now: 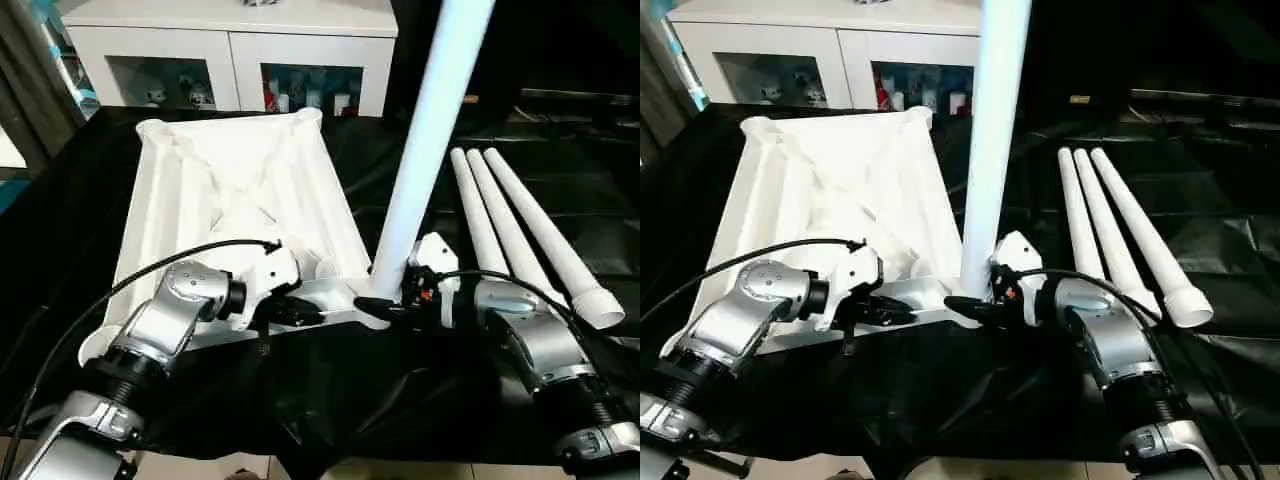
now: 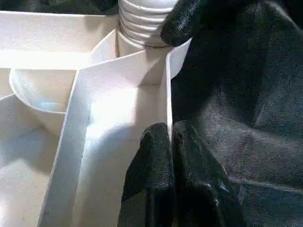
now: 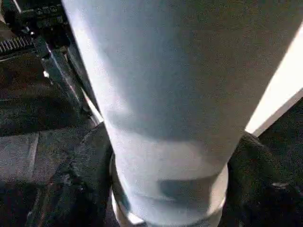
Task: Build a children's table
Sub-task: Rotate leg to tighten
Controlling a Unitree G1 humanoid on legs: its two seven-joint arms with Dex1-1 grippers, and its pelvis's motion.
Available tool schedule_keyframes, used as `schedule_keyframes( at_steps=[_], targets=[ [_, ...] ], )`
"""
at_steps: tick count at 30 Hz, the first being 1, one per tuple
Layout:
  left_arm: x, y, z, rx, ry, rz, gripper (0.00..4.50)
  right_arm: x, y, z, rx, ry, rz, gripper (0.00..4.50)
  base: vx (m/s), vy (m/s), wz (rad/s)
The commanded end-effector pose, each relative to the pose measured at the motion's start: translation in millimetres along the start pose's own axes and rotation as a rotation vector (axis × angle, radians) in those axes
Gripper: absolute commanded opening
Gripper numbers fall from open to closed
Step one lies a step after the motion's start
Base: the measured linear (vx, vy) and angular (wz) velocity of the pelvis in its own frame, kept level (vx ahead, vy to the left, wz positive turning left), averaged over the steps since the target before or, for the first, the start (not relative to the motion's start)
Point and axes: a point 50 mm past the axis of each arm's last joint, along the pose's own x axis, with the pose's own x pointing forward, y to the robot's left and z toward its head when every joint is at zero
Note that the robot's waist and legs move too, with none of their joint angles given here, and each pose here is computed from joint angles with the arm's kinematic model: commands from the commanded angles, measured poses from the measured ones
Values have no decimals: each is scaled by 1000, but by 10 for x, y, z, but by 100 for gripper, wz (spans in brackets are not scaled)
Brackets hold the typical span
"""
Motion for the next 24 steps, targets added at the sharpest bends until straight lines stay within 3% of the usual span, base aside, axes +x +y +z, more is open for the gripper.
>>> schedule_keyframes(
  at_steps=[1,5,9,12,14,16,20,21,24],
  targets=[
    [65,-49,71,39,-22,-51,0,21,46,-5,4,8,24,277,0,0,0],
    [114,11,61,24,-6,36,0,73,11,-134,88,21,-101,270,0,0,0],
    [287,162,142,-40,-15,207,0,233,-96,-334,238,47,-388,270,0,0,0],
    [385,218,190,-67,-10,281,0,338,-143,-357,315,41,-511,270,0,0,0],
    [515,263,250,-109,-7,364,0,493,-165,-338,390,32,-611,270,0,0,0],
    [642,236,316,-129,-9,374,0,661,-156,-248,390,28,-647,270,0,0,0],
    [720,201,378,-120,-23,360,0,787,-133,-134,387,-6,-630,270,0,0,0],
    [736,196,392,-115,-28,355,0,818,-132,-96,390,-21,-627,326,0,0,0],
    [737,190,404,-103,-35,345,0,838,-135,-55,392,-40,-614,346,0,0,0]
  ],
)
